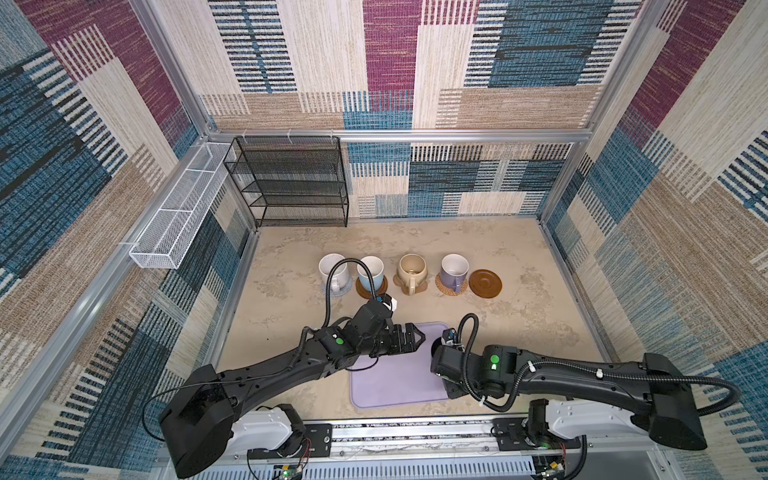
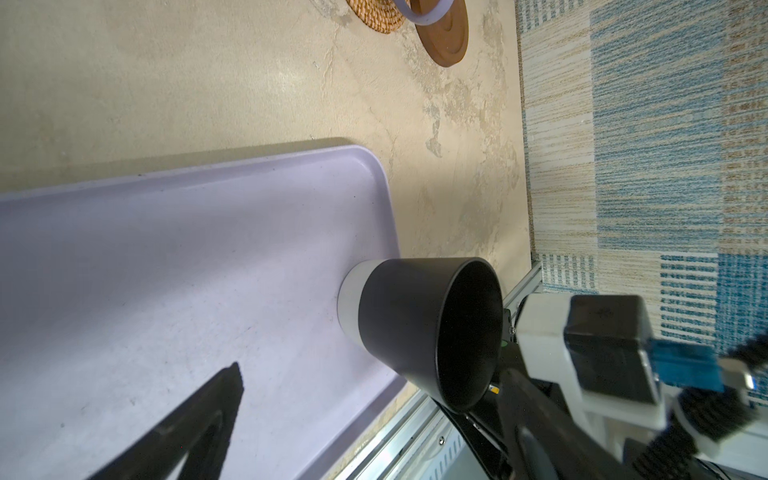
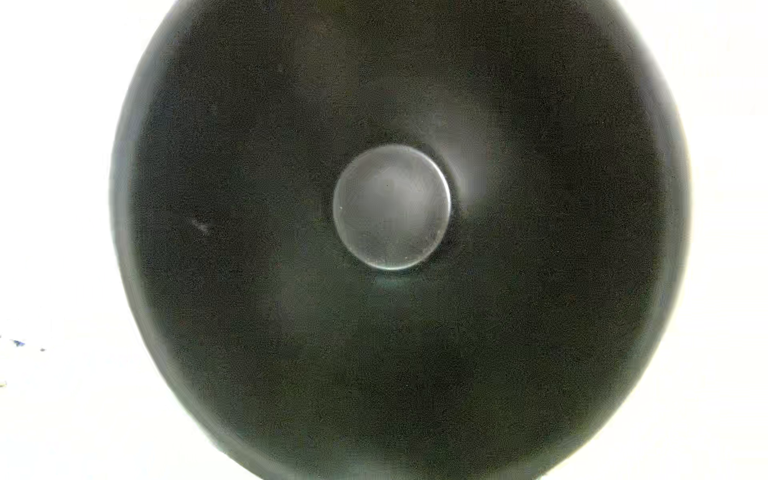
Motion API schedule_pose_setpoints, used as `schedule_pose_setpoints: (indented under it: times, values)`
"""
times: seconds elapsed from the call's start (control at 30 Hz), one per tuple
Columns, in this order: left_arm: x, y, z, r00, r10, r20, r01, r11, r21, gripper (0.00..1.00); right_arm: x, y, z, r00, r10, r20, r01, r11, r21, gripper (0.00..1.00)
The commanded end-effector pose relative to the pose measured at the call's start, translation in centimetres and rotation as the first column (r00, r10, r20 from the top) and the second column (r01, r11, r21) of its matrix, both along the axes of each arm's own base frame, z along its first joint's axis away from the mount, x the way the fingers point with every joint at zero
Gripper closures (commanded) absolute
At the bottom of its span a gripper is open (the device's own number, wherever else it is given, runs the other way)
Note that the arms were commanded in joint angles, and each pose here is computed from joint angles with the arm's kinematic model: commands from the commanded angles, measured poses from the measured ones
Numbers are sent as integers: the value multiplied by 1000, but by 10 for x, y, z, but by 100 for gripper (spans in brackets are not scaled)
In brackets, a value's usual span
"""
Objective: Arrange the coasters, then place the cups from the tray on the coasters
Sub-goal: 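Lower right gripper onto the black mug and grasp it, then lift the black mug with right gripper and carry it toward the brown wooden coaster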
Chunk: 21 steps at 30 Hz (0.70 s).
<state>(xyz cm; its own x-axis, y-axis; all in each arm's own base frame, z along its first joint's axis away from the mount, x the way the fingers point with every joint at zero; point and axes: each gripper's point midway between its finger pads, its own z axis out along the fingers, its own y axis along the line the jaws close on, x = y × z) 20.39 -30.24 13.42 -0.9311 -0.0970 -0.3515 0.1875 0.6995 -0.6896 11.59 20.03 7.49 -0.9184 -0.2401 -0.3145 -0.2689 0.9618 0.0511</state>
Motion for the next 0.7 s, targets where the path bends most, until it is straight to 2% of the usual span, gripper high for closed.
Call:
schedule_pose_setpoints:
  times: [0.0,0.13,0.27,0.67]
  values:
    - [4,-4,9,1000,8,22,-7,999,-35,1,10,11,3,999,8,52,-10,1000,28,76]
    - [4,-4,9,1000,10,23,-9,999,-37,1,14,12,3,998,8,66,-9,1000,17,81]
    - [4,-3,10,1000,10,29,-9,999,-36,1,17,12,3,997,18,79,-18,1000,-4,100]
    - [9,14,28,993,71,96,-64,995,-77,3,25,13,22,992,-2,129,-9,996,83,100]
